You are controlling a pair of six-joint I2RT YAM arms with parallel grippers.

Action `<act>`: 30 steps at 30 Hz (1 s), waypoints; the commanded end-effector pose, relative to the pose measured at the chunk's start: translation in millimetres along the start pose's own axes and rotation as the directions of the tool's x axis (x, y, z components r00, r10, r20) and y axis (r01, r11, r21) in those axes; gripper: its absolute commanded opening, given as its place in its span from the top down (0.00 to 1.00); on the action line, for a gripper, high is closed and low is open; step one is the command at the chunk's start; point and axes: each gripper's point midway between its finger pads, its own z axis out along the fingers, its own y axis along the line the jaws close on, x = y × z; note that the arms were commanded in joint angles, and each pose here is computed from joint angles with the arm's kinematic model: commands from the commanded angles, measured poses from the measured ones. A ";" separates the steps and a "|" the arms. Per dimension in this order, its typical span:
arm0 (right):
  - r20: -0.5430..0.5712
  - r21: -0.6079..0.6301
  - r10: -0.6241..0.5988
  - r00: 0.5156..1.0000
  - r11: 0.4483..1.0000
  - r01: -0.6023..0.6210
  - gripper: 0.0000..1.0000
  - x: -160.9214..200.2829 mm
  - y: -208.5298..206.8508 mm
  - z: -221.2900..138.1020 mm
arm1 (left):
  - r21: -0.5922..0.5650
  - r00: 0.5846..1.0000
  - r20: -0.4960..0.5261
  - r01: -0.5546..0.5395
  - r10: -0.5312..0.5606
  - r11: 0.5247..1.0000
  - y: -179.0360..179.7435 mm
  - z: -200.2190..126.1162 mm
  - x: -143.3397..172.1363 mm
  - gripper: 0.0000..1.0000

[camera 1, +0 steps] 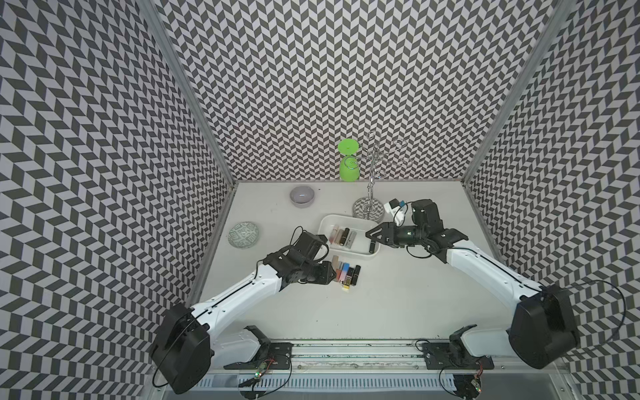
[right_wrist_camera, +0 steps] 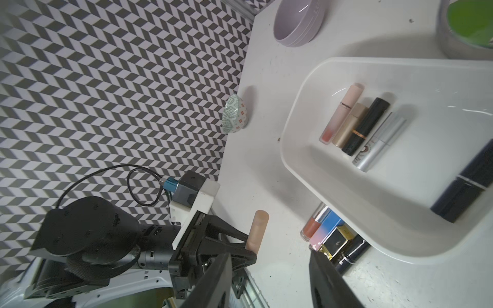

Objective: Put the lipstick into the storage box
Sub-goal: Pick up the lipstick at the center of the board.

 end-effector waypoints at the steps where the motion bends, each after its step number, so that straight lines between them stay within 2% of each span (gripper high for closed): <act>1: 0.031 -0.221 -0.080 0.996 0.972 0.085 0.48 -12.6 47.8 -7.3 | 0.130 0.991 0.132 -0.012 -0.005 0.991 -35.8 -36.1 -33.3 0.81; 6: 0.058 -0.325 -0.172 0.983 0.928 0.181 0.45 -16.7 88.1 -22.2 | 0.362 0.953 0.301 -0.083 -0.032 0.929 -78.7 -88.2 -71.8 0.77; 10: 0.071 -0.388 -0.234 0.970 0.889 0.243 0.43 -10.2 116.0 -30.8 | 0.515 0.939 0.335 -0.118 -0.073 0.849 -97.1 -114.8 -88.2 0.76; 14: 0.098 -0.426 -0.287 0.953 0.853 0.301 0.43 0.5 139.4 -35.4 | 0.617 0.942 0.327 -0.150 -0.079 0.773 -115.3 -128.2 -90.7 0.76; 19: 0.109 -0.452 -0.316 0.943 0.829 0.330 0.42 10.4 157.4 -34.9 | 0.685 0.944 0.320 -0.173 -0.078 0.708 -128.9 -139.5 -88.7 0.76; 30: 0.126 -0.485 -0.337 0.933 0.800 0.355 0.42 9.9 184.1 -31.6 | 0.716 0.947 0.316 -0.195 -0.062 0.671 -135.4 -149.1 -77.3 0.75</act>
